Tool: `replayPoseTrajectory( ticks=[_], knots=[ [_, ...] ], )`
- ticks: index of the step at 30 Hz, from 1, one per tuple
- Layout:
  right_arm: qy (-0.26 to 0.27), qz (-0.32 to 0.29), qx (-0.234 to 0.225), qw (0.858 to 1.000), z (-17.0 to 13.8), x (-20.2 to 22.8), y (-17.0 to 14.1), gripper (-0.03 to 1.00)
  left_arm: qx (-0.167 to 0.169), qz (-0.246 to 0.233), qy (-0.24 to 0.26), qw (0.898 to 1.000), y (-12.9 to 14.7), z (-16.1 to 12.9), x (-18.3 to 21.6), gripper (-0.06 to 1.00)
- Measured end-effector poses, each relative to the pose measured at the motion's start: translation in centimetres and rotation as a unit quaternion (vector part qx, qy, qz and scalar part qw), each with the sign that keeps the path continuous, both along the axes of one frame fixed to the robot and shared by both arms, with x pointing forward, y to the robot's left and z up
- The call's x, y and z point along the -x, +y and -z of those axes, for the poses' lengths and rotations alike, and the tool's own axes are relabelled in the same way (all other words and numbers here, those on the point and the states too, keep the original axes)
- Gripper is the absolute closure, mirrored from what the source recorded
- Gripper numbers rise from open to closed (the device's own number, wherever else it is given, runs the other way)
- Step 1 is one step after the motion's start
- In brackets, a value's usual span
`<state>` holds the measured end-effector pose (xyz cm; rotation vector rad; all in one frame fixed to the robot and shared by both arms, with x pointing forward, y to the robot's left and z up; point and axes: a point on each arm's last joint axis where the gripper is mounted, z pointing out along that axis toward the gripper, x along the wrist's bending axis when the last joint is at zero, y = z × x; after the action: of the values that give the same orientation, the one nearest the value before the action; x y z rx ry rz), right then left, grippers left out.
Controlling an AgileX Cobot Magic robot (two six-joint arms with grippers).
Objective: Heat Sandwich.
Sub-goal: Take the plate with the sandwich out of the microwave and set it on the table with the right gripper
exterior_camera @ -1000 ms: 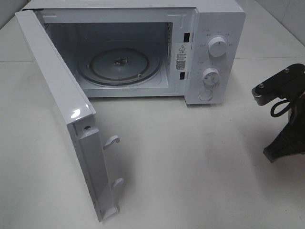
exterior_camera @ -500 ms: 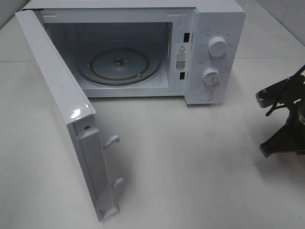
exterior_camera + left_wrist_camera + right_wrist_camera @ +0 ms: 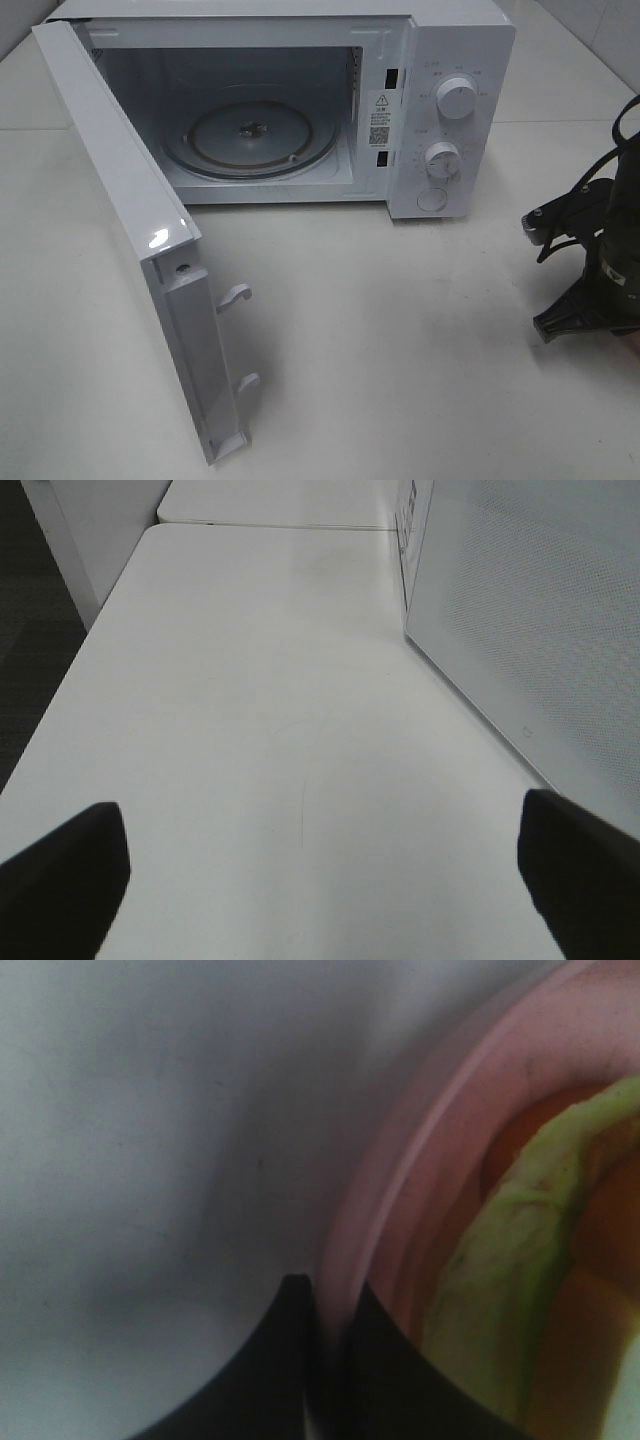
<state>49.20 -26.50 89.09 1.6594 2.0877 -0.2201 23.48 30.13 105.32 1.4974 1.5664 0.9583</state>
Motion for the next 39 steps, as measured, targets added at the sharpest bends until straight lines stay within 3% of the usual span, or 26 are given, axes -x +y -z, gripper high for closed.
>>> replayPoseTrajectory(
  ticks=[22, 31, 35, 39],
  knots=[
    [0.013, -0.015, 0.004, 1.0, 1.5, -0.3, 0.1, 0.89, 0.0, 0.0, 0.0, 1.0, 0.0, 0.0, 0.0, -0.05],
    [0.005, -0.007, 0.003, 1.0, 1.1, -0.6, 0.2, 0.63, 0.0, 0.0, 0.0, 1.0, 0.0, 0.0, 0.0, -0.05],
    [-0.006, 0.006, -0.009, 1.0, -0.3, -0.5, 0.3, 0.44, 0.0, 0.0, 0.0, 1.0, 0.0, 0.0, 0.0, -0.05],
    [-0.014, 0.003, -0.028, 1.0, -1.6, -0.2, 0.4, 0.4, 0.0, 0.0, 0.0, 1.0, 0.0, 0.0, 0.0, -0.05]
  ],
)
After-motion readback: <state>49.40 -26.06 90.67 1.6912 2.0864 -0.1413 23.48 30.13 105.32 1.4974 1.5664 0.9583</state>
